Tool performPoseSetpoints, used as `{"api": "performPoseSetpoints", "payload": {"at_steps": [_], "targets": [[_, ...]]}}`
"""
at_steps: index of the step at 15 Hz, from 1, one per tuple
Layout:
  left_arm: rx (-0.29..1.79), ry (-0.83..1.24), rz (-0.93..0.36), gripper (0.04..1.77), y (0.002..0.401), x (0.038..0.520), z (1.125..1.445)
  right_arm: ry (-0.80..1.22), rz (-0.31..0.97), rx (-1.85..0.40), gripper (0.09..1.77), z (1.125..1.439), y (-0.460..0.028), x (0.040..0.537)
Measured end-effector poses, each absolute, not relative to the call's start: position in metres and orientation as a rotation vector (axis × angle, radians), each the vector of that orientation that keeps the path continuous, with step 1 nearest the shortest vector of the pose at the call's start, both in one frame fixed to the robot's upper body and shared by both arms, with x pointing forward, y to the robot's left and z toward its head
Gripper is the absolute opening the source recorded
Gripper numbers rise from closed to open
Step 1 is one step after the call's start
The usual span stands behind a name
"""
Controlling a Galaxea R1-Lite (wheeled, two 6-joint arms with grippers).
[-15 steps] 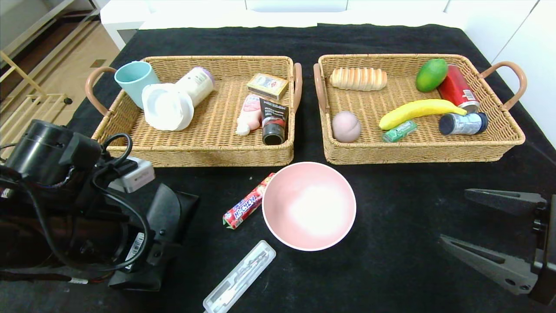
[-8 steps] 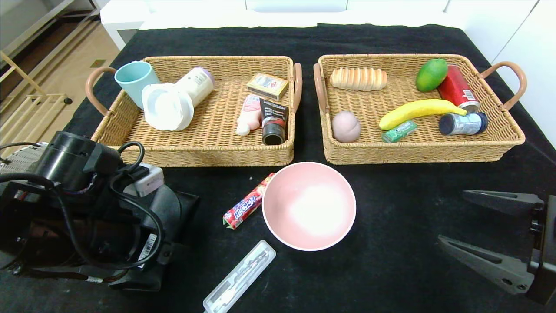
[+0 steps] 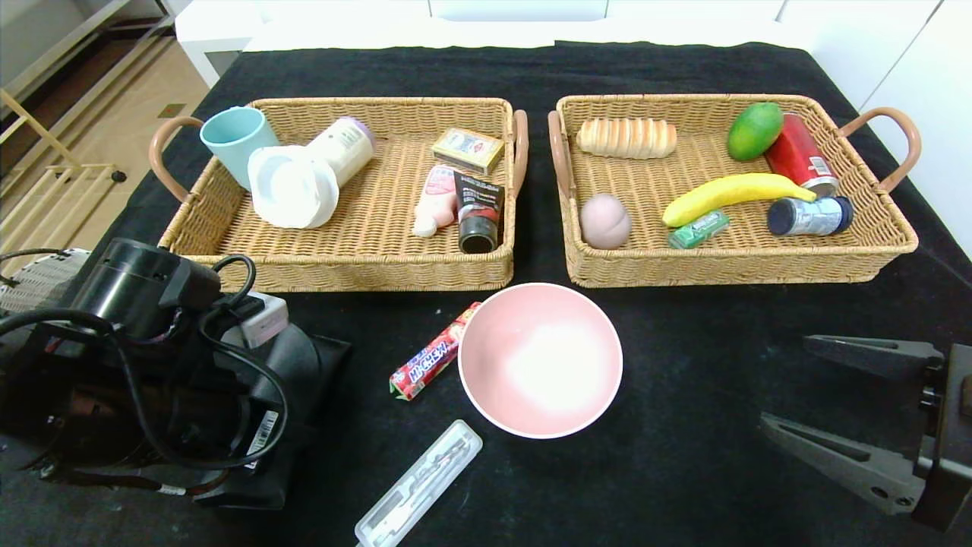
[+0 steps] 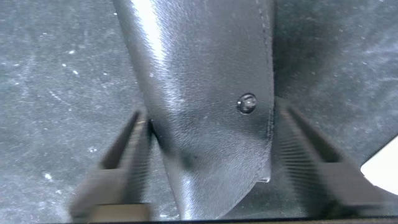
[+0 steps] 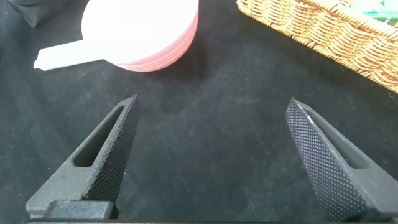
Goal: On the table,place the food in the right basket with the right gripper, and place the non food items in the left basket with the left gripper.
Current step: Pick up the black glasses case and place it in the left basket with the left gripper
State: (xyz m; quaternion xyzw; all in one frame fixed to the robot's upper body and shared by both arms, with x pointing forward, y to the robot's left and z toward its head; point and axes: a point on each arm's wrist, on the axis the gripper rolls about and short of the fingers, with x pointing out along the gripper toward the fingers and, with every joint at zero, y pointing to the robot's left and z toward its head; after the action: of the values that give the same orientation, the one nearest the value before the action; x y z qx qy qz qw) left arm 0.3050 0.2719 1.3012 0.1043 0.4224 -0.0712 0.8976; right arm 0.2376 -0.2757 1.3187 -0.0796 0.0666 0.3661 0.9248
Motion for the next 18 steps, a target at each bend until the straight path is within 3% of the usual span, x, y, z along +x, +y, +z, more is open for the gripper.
{"api": "performPoseSetpoints", "payload": {"at_steps": [4, 18], "targets": [[0.22, 0.885, -0.146, 0.81, 0.272, 0.3041, 1.2977, 0.139, 0.751, -0.164, 1.71, 1.3183, -0.2756, 0.2381], [0.219, 0.894, -0.153, 0.8, 0.2718, 0.303, 1.2962, 0.15, 0.754, -0.165, 1.71, 1.3159, -0.275, 0.239]]}}
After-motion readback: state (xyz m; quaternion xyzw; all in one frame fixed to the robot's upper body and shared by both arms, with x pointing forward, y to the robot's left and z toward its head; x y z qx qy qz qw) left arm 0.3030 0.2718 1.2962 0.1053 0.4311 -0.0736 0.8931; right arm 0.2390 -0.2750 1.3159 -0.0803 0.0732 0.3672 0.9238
